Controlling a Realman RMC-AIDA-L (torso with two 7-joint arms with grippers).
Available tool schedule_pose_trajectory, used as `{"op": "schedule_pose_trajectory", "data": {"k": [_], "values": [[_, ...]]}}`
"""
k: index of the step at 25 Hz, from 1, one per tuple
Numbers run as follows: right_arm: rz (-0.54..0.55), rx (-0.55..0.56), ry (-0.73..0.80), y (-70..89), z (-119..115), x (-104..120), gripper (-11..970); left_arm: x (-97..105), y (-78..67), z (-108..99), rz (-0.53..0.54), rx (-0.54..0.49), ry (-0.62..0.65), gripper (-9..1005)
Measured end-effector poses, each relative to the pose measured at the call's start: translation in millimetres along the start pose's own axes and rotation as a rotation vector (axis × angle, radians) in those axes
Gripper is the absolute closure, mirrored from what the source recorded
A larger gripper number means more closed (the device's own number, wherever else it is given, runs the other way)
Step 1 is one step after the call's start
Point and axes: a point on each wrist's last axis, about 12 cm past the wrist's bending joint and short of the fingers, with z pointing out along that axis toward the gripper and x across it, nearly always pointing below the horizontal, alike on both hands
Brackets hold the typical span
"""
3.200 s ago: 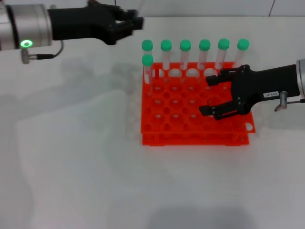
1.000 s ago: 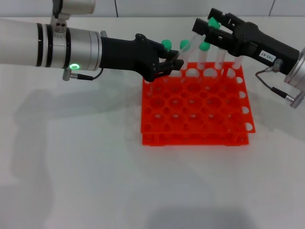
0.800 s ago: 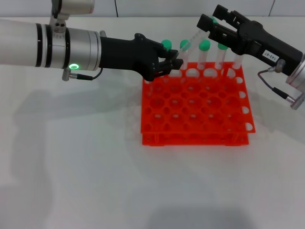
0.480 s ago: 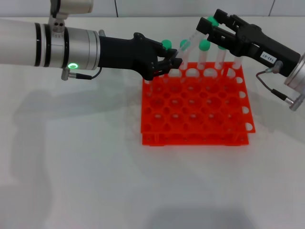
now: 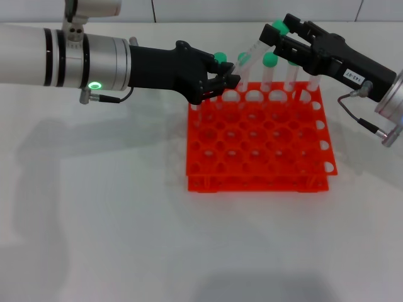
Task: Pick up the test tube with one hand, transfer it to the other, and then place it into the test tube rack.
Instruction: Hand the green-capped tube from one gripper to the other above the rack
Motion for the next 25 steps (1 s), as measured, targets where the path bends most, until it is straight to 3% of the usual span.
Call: {"op": "schedule_pose_trajectory", "data": {"k": [11,21,24,25], "values": [[0.004,0.021,-0.012,-2.0,-2.4,-0.1,151,1.3,-0.8,0.3,-0.001,0.002,0.005,731],[0.005,0.017,-0.005,-1.8,-0.2,-0.2,367,0.3,-0.9,1.0,0.003,0.006,0.005,725],[0.005,0.017,-0.005,-1.8,-0.2,-0.3,595,-0.5,-0.3,0.2,0.008,0.003,0.004,723],[0.005,0.017,-0.005,-1.9,-0.2,-0.3,612,-0.6,-0.1,-0.1,0.009,0.001,0.003,722]]}}
